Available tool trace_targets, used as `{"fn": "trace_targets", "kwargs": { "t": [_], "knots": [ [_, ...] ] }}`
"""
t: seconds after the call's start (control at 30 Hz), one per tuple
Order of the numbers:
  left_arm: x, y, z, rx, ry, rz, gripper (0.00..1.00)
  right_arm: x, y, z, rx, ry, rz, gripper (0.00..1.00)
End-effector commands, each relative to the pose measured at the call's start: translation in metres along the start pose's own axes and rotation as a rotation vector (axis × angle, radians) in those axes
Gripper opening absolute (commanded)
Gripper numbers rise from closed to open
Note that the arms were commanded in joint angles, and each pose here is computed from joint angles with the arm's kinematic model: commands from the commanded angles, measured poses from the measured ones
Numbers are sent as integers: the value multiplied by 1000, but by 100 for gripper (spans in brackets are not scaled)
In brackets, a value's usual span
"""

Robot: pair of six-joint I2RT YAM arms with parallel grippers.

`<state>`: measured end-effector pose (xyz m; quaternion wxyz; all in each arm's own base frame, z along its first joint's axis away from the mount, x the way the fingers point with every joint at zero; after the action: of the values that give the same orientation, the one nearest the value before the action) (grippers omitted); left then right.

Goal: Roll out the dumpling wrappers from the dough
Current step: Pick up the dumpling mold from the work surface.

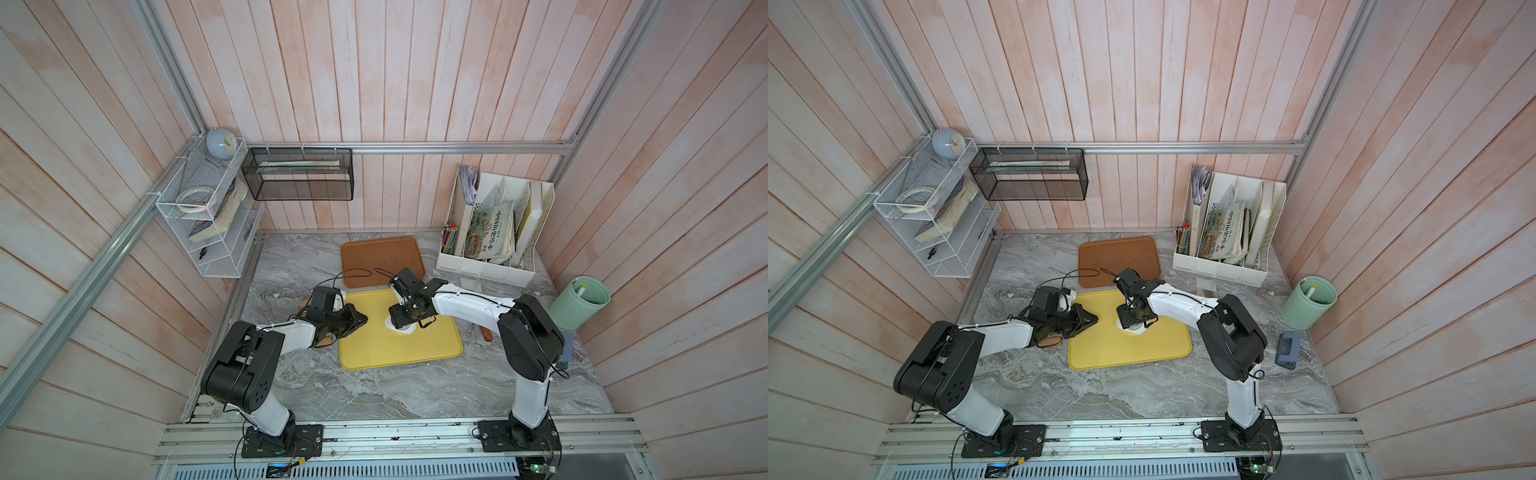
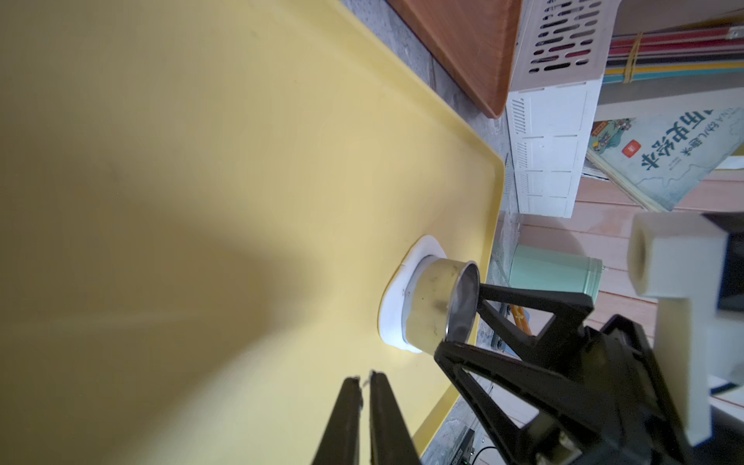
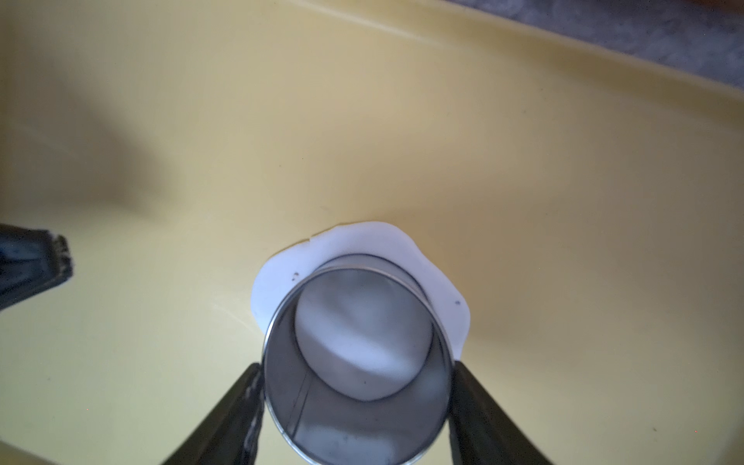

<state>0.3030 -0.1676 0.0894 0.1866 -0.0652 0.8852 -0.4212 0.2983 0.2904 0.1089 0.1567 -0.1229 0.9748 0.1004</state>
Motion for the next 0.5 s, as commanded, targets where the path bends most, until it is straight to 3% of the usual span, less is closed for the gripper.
{"fn": "trace_targets", "kwargs": {
  "t": [0.0, 0.2, 0.47],
  "knots": [
    [1, -9, 6, 74, -1, 7, 10, -7, 4, -7, 5, -14, -12, 56],
    [3, -27, 28, 143, 19, 25, 6, -9, 3, -9, 5, -18, -13, 55],
    [12, -23, 64, 174, 59, 11, 1, -11, 3, -9, -11, -17, -2, 54]
  ]
}}
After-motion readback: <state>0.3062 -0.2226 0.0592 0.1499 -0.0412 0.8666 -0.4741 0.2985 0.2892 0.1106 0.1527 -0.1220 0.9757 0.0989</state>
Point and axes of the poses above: each gripper's point midway between its finger pads, its own z axis out along the fingers, its own y axis along the line the jaws close on, x = y × z, the point moved 6 cm from there along -z, back along the fingers, and after that the axes turned 11 degrees about z, right-handed, at the moved point
